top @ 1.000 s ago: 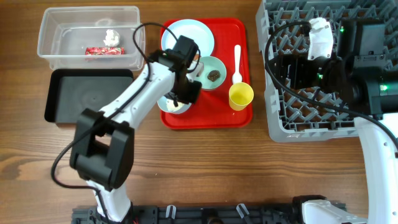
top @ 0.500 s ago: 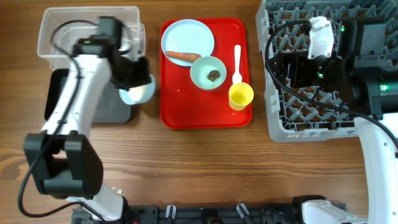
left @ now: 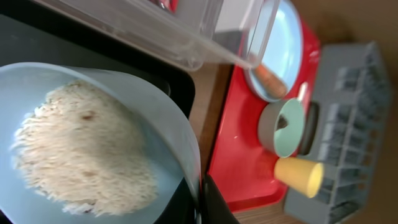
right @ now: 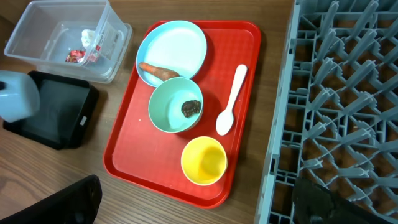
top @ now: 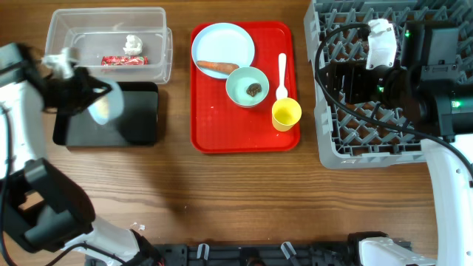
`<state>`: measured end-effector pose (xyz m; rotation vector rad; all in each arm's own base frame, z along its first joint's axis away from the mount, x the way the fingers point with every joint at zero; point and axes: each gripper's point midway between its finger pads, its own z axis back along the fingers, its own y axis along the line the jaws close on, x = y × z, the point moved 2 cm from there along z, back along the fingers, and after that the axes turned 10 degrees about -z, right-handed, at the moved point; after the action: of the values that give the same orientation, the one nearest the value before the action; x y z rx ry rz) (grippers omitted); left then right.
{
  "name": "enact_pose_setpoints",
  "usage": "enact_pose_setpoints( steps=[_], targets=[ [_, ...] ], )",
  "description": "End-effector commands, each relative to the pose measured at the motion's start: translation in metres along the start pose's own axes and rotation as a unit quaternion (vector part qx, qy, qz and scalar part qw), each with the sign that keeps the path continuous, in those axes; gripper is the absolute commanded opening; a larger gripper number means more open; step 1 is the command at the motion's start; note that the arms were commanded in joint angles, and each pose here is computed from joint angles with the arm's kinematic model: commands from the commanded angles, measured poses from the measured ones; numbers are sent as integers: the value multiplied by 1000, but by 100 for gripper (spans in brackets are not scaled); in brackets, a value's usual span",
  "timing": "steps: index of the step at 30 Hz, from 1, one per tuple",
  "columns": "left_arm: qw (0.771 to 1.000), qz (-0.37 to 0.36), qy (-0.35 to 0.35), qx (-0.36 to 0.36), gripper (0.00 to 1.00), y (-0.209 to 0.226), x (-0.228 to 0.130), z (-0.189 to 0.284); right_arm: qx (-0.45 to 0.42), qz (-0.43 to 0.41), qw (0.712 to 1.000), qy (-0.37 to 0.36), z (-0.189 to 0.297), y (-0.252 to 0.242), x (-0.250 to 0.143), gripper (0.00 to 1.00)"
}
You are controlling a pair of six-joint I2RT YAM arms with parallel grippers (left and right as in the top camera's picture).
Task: Sort waste into correct bins and load items into the dishwasher rack
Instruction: 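Tip the rice bowl over the black tray to pour out rice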
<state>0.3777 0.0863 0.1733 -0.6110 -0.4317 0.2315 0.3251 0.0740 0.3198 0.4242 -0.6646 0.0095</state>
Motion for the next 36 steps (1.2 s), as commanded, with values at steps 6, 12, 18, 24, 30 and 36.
enact_pose_setpoints(
  steps=[6, 12, 18, 24, 30, 36],
  targets=[
    [980, 36, -75, -181, 4, 20, 20, 22, 5, -6, 1000, -7, 0, 1, 6, 100],
    [967, 61, -83, -233, 4, 24, 23, 19, 5, -6, 1000, -6, 0, 1, 6, 100],
    [953, 67, -99, -278, 4, 14, 28, 27, 5, -6, 1000, -6, 0, 1, 6, 99],
    [939, 108, -102, -311, 4, 10, 32, 37, 5, -6, 1000, -5, 0, 1, 5, 100],
    [929, 123, -112, -330, 4, 11, 33, 46, 4, -8, 1000, -2, 0, 1, 4, 100],
    [921, 138, -111, -347, 4, 8, 35, 50, 3, -9, 1000, 1, 0, 1, 2, 100]
  ],
)
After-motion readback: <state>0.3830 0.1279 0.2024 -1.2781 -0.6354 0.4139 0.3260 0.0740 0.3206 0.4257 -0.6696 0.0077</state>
